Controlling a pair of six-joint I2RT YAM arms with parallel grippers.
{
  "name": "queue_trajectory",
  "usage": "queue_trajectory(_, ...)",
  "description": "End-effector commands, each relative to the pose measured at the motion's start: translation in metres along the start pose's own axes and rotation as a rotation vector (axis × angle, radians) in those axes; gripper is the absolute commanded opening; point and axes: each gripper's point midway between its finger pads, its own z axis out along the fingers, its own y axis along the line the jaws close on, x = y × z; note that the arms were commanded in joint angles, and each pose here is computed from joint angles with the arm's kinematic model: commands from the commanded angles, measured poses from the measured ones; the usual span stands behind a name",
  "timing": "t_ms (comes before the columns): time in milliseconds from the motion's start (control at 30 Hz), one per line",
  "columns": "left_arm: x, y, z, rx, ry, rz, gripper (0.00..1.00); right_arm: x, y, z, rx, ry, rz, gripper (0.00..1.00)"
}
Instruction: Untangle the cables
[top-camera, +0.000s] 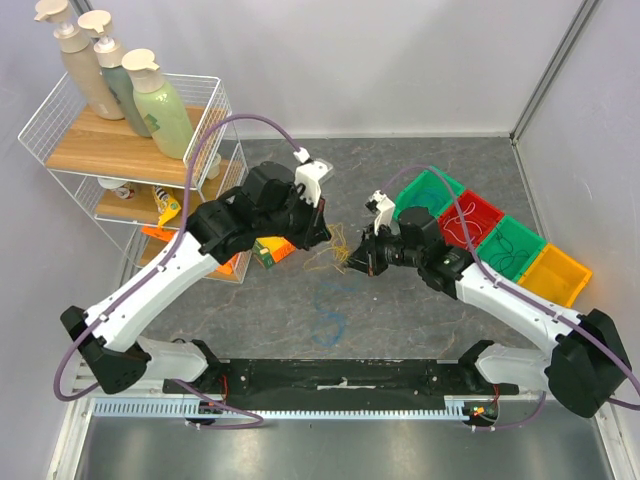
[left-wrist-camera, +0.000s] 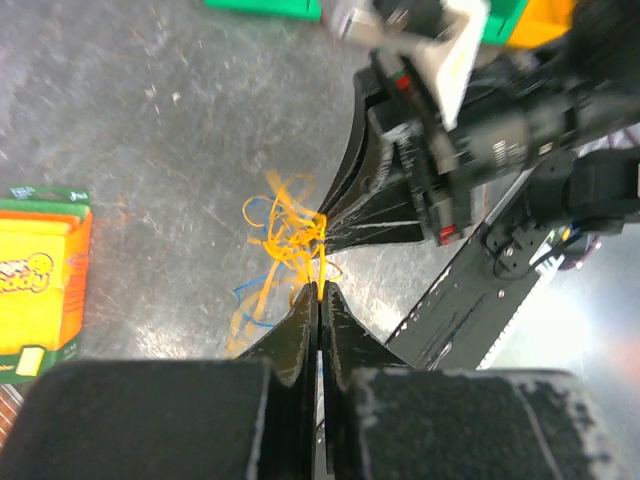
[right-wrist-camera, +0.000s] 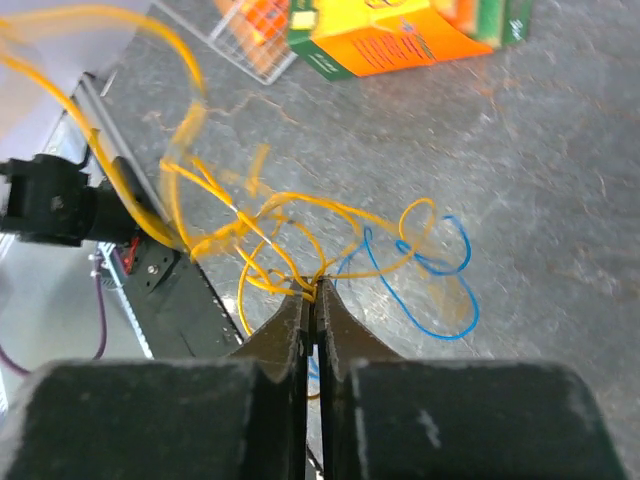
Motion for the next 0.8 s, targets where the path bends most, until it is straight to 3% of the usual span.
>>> queue_trajectory(0,-0.06,-0.005,-0.049,-0.052,-0.226,0.057,0.02,0.019,-0.034,0.0,0.164,0.011,0.054,0.01)
queue_trajectory(333,-0.121,-0.004,-0.123,-0.149,-0.54,0.139,0.02,0.071,-0.081,-0.003,0.357,0.146,0.101,0.03)
queue_trajectory(600,-0.149,-0.017,-0.171,-0.136,-0.705,0.17,0.02,0.091,-0.098,-0.005,0.429,0.217,0.11,0.04)
queue_trajectory(767,-0.182,-0.04,-0.224,-0.084,-0.868,0.204,0.02,0.122,-0.113,-0.015,0.498,0.278,0.148,0.0)
